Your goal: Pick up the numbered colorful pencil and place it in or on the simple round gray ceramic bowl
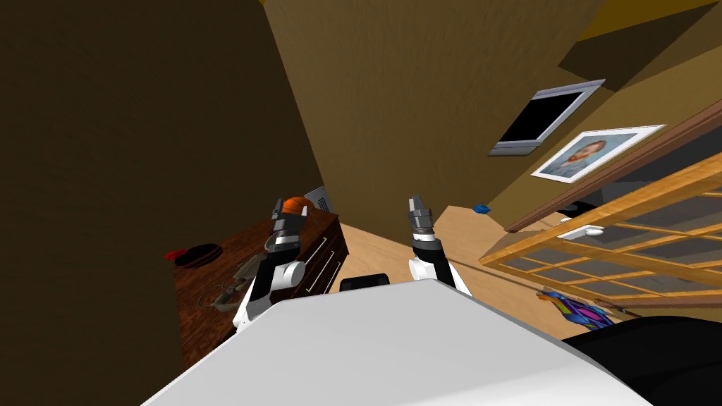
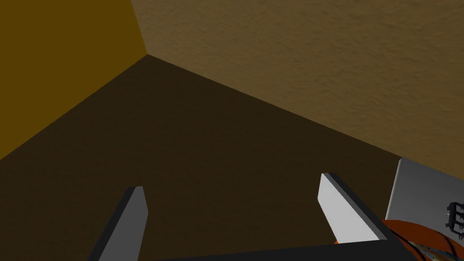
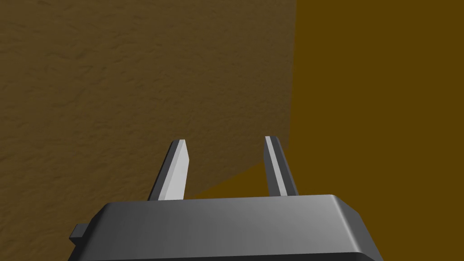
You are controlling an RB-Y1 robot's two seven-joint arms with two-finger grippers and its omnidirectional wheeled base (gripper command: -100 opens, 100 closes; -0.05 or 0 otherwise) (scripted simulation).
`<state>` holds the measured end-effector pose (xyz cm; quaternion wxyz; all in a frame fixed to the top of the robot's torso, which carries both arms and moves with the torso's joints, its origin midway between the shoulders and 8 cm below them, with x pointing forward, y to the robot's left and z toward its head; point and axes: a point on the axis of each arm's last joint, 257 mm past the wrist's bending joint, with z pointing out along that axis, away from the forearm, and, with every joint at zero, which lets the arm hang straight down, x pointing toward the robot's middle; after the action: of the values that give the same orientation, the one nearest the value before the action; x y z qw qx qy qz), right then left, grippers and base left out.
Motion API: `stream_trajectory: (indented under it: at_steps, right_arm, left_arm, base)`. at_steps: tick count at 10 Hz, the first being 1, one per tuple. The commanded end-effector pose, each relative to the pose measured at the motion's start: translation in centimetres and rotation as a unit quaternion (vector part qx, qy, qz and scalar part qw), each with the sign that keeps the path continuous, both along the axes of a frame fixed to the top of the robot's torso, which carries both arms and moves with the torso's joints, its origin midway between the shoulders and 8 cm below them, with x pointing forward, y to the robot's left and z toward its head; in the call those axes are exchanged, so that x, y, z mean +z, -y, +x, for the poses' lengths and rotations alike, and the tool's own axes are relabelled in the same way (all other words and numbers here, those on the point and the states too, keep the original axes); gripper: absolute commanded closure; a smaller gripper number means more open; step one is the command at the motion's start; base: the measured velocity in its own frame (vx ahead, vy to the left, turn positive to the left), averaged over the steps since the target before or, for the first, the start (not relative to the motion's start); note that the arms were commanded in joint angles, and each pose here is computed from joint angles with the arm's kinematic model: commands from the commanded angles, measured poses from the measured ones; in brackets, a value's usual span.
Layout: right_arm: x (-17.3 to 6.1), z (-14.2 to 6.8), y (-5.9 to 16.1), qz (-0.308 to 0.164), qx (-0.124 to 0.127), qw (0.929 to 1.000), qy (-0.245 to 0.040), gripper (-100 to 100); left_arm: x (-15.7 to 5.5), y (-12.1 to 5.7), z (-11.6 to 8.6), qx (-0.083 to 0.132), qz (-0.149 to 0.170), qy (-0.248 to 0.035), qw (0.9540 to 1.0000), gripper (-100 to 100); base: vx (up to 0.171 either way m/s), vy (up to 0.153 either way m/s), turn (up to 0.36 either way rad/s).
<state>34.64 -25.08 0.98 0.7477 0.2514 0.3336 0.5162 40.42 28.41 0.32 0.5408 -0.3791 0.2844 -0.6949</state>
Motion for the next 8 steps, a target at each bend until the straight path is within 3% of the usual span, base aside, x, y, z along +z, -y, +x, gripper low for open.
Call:
stream_trajectory:
  at_steps: [1,5,6,8]
  right_arm:
    - [0.0,0.0,0.0,0.0,0.0,1.0,0.0,0]
    - [0.0,0.0,0.0,0.0,0.0,1.0,0.0,0]
    - [0.0,0.0,0.0,0.0,0.0,1.0,0.0,0]
    - [0.0,0.0,0.0,0.0,0.0,1.0,0.0,0]
  left_arm:
    - [-1.5,-0.5,1.3,-0.014,-0.028,-0.028,0.9991,-100]
    - [-4.9,-1.6,3.9,-0.043,-0.098,-0.086,0.9905,-100]
    - [-4.9,-1.7,3.9,-0.044,-0.101,-0.086,0.9901,-100]
    - [-6.6,-2.3,4.9,-0.056,-0.14,-0.111,0.9823,-100]
  base:
    - [0.022,-0.111,0.112]
    - [0.022,-0.111,0.131]
    - [0.029,-0.062,0.051]
    - [0.034,-0.053,0.107]
